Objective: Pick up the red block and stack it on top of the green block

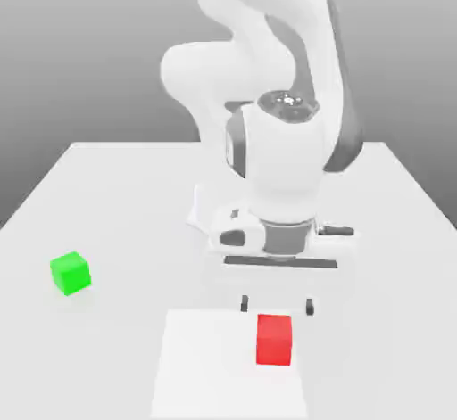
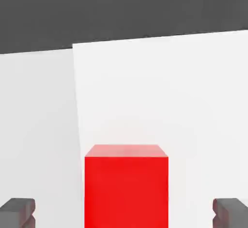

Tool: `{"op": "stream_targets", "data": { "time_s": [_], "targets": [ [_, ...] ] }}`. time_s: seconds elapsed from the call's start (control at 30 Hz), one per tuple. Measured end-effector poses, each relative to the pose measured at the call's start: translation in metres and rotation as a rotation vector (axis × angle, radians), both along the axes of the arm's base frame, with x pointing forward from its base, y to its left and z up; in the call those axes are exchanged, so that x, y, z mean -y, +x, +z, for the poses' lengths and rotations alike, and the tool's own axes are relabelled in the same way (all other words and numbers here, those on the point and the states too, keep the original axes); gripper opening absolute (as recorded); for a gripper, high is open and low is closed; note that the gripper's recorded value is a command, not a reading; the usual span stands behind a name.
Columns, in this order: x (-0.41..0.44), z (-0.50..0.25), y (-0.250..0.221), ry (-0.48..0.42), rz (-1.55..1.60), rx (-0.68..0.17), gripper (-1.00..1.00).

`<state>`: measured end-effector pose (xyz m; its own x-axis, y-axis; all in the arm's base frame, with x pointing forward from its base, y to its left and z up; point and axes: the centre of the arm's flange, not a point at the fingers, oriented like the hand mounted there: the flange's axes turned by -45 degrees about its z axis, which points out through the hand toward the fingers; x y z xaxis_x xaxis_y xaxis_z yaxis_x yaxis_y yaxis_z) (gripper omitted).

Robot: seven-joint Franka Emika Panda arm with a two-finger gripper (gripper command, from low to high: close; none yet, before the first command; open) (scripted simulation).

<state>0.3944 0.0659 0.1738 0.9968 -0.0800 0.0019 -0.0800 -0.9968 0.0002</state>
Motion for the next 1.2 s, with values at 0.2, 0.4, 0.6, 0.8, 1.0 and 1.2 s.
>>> {"op": "stream_targets", "data": {
  "time_s": [0.2,0.4,0.6,0.8,1.0,1.2],
  "targets": [
    [0.0,-0.027,-0.002,0.0,-0.001,-0.001,-1.0],
    [0.0,-0.011,-0.001,0.0,0.0,-0.001,-1.0],
    [0.034,0.039,0.001,-0.009,0.001,0.004,-1.0],
    [0.138,0.061,-0.011,-0.039,0.081,0.011,-1.0],
    [0.223,0.074,-0.046,-0.049,0.197,0.004,-1.0],
    [0.299,0.078,-0.106,-0.035,0.288,-0.005,-1.0]
  ]
}}
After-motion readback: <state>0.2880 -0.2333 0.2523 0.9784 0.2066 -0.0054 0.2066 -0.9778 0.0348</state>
